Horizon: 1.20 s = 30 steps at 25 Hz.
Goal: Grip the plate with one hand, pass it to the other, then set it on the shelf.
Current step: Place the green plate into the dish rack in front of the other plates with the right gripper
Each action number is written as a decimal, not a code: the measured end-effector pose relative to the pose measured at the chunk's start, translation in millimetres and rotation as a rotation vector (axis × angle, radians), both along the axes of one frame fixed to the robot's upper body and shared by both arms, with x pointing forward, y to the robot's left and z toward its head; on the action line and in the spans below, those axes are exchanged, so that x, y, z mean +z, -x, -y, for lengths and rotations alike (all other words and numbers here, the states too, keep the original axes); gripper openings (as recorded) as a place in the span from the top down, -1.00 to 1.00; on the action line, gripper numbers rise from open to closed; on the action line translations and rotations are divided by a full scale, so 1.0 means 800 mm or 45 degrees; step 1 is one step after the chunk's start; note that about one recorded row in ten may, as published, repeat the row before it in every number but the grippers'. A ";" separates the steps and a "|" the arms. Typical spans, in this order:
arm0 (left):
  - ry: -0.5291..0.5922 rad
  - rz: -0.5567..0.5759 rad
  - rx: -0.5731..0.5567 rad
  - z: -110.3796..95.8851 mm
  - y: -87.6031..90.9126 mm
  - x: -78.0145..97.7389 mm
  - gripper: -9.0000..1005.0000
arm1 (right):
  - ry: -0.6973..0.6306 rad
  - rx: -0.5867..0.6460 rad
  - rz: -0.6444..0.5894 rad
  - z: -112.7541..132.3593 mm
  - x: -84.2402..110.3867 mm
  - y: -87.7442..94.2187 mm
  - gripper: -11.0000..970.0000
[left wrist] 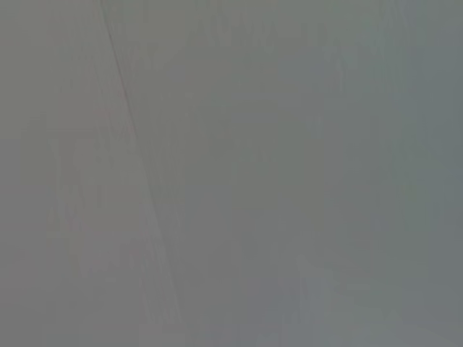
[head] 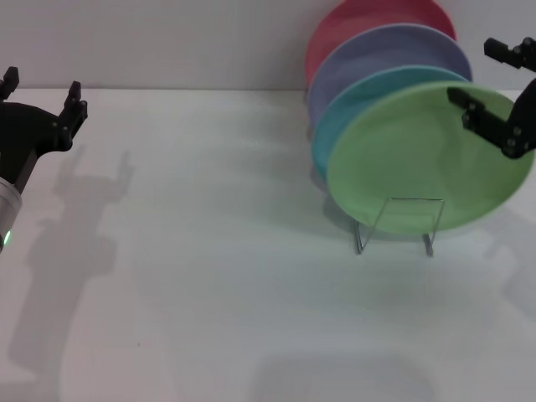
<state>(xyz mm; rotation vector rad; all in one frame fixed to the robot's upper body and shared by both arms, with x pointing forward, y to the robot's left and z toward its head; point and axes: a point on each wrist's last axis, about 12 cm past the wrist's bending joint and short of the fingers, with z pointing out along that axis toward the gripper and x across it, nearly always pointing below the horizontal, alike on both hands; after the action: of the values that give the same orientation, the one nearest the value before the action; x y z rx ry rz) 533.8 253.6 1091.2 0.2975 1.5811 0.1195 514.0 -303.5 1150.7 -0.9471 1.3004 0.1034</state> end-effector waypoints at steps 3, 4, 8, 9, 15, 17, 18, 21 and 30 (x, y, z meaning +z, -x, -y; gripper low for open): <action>-0.002 -0.001 0.002 -0.001 0.000 0.000 -0.53 | -0.008 0.021 -0.029 0.000 -0.008 0.006 -0.07; -0.002 -0.001 0.002 -0.001 0.000 0.000 -0.53 | -0.008 0.021 -0.029 0.000 -0.008 0.006 -0.12; 0.002 -0.003 0.006 -0.002 -0.001 -0.001 -0.53 | -0.032 0.050 -0.071 0.001 -0.021 0.012 -0.28; 0.001 -0.004 0.005 -0.002 -0.002 -0.001 -0.53 | -0.040 0.064 -0.080 0.000 -0.023 0.014 -0.28; -0.006 -0.019 0.001 -0.001 -0.006 -0.006 -0.53 | -0.089 0.109 -0.138 -0.006 -0.041 0.016 -0.27; -0.007 -0.020 0.001 -0.001 -0.006 -0.006 -0.53 | -0.096 0.104 -0.155 -0.006 -0.046 0.014 -0.27; -0.007 -0.021 0.001 -0.001 -0.006 -0.007 -0.53 | -0.096 0.104 -0.155 -0.006 -0.046 0.014 -0.27; -0.007 -0.022 0.001 -0.001 -0.006 -0.007 -0.53 | -0.094 0.078 -0.166 -0.004 -0.050 0.010 -0.28; -0.006 -0.024 0.001 -0.001 -0.005 -0.007 -0.53 | -0.262 0.144 -0.006 -0.001 -0.041 0.036 -0.28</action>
<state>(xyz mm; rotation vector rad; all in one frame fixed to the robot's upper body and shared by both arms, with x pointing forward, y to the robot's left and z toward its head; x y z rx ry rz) 538.1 254.4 1085.3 0.3026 1.5995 0.1215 485.4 -302.8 1117.9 -0.8433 1.2143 0.3215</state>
